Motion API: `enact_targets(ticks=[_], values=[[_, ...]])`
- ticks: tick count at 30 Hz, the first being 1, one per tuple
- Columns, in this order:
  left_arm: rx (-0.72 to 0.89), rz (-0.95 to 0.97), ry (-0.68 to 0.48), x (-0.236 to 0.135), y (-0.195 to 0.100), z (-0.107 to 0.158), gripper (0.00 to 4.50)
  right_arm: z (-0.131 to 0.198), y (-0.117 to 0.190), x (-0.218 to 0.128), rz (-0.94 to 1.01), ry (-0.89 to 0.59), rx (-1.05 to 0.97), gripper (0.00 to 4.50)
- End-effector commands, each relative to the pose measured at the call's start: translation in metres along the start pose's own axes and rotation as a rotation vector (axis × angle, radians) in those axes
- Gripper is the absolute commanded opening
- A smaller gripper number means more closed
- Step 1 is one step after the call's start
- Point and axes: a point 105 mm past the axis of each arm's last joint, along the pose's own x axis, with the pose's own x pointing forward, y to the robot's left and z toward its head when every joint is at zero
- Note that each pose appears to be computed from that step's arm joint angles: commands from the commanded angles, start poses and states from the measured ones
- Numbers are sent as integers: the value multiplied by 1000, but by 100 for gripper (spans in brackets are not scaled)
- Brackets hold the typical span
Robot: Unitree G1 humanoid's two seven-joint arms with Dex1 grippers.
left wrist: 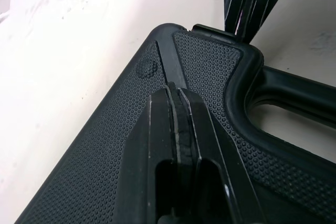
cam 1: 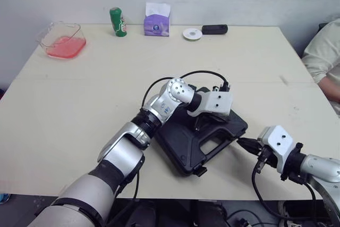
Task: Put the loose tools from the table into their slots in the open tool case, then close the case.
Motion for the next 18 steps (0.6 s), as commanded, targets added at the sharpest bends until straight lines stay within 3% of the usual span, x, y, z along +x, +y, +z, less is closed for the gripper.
enact_targets(ticks=[1,18], values=[[-103,-151,174,16,-42,-49,5,23,-3,-3,-4,-67,-68,2],[-112,-123,155,13,-39,-47,5,29,1,5,41,-75,-95,2]])
